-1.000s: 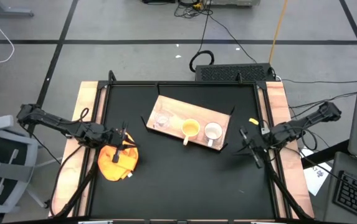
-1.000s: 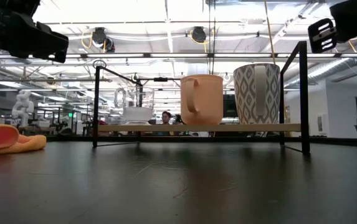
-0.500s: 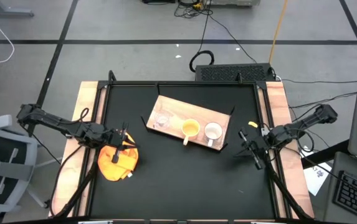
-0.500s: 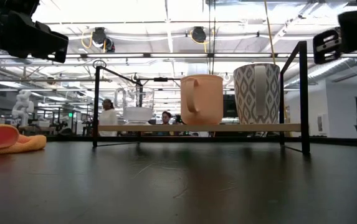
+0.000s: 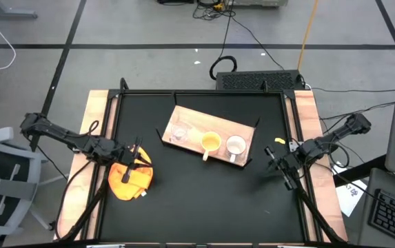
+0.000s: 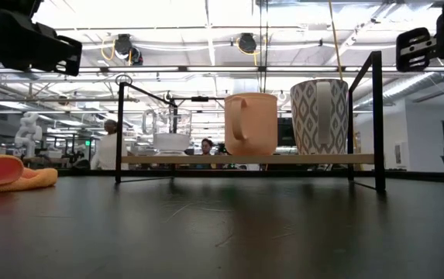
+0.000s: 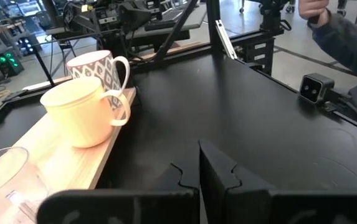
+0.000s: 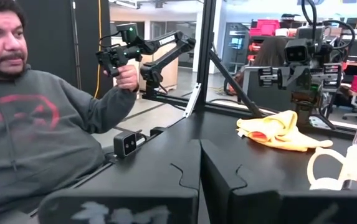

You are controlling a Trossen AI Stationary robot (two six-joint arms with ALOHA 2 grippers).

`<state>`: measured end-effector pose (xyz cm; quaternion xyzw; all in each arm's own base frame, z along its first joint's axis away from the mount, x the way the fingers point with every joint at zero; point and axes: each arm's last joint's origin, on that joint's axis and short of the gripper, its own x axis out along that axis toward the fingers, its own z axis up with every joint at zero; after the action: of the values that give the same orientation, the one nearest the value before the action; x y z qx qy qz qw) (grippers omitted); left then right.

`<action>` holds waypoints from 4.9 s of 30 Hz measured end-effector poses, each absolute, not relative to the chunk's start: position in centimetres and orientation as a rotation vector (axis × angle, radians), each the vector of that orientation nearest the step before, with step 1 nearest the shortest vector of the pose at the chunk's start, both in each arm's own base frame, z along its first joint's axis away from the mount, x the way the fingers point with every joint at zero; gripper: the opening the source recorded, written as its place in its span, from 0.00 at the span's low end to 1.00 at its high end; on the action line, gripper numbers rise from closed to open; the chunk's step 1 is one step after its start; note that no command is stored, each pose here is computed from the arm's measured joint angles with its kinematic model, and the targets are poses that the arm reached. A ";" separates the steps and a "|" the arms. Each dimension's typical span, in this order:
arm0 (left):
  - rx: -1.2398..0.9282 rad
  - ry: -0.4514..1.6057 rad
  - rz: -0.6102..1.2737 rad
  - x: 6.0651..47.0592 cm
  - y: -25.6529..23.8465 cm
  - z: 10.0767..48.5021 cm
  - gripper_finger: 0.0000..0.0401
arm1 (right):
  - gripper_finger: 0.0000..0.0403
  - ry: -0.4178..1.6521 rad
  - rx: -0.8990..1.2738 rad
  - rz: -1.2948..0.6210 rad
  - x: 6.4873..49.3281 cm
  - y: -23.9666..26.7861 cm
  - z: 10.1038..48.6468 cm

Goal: Stack small to large cups/mugs on shelf
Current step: Return to Home Position

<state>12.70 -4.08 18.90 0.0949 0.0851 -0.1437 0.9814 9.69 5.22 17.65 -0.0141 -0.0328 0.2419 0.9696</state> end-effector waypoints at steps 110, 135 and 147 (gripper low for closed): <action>0.134 0.117 -0.217 10.7 -3.4 16.7 0.09 | 0.00 -0.084 -0.073 0.504 9.6 5.3 17.7; 0.134 0.118 -0.217 10.7 -3.4 16.7 0.09 | 0.00 -0.084 -0.074 0.504 9.6 5.3 17.7; 0.134 0.118 -0.217 10.7 -3.4 16.7 0.09 | 0.00 -0.084 -0.074 0.503 9.6 5.3 17.7</action>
<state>10.74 -3.43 16.66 0.0669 0.0587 -0.1080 0.9902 9.65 5.31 17.69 -0.0364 -0.0414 0.2489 0.9670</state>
